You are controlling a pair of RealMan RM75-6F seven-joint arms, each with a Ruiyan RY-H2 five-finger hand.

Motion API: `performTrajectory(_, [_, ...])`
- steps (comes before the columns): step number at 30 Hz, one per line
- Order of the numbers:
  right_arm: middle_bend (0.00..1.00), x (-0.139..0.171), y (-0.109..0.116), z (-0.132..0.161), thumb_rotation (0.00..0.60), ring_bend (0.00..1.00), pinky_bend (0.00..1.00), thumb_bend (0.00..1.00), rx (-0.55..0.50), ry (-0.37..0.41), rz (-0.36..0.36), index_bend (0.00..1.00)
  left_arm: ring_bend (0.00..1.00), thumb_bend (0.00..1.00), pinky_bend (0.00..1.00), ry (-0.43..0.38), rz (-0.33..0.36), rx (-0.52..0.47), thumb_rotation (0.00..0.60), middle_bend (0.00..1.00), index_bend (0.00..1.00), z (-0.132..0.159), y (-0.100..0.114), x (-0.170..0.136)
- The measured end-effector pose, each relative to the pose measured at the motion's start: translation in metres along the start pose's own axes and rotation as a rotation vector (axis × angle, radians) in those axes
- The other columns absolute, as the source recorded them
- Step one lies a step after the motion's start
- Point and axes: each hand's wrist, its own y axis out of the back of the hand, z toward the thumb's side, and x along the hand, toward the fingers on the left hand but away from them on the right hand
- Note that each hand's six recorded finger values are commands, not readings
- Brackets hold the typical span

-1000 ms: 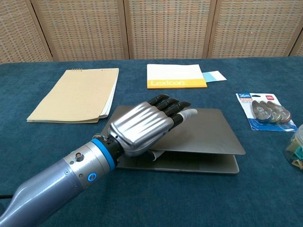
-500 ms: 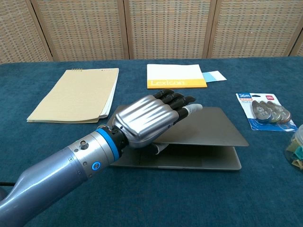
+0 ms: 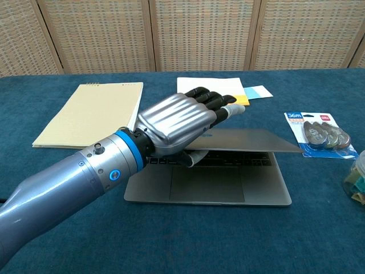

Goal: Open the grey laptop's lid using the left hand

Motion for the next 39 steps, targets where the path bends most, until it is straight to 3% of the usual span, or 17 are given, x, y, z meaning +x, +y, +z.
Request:
performTrajectory(5, [0.15,-0.013,-0.02,0.012,0.6,0.09,0.2,0.93,-0.002,0.045,0.08,0.24,0.0,0.53,0.0,0.01,0.012,0.001,0.6,0.0,0.0,-0.003,0.007,0.003])
performTrajectory(10, [0.12,-0.026,-0.031,0.026,0.6,0.09,0.2,1.0,0.02,0.095,0.111,0.24,0.0,0.53,0.0,0.009,0.019,0.016,0.6,0.0,0.0,-0.003,0.012,0.005])
performTrajectory(31, [0.09,-0.065,-0.052,0.073,0.6,0.07,0.2,1.0,0.222,0.252,0.206,0.24,0.0,0.53,0.0,0.043,-0.027,-0.023,0.6,0.0,0.0,-0.007,0.014,0.01])
performTrajectory(39, [0.08,-0.089,-0.053,0.088,0.6,0.06,0.2,1.0,0.278,0.269,0.208,0.22,0.0,0.53,0.0,0.042,-0.029,-0.041,0.6,0.0,0.0,-0.008,0.018,0.014])
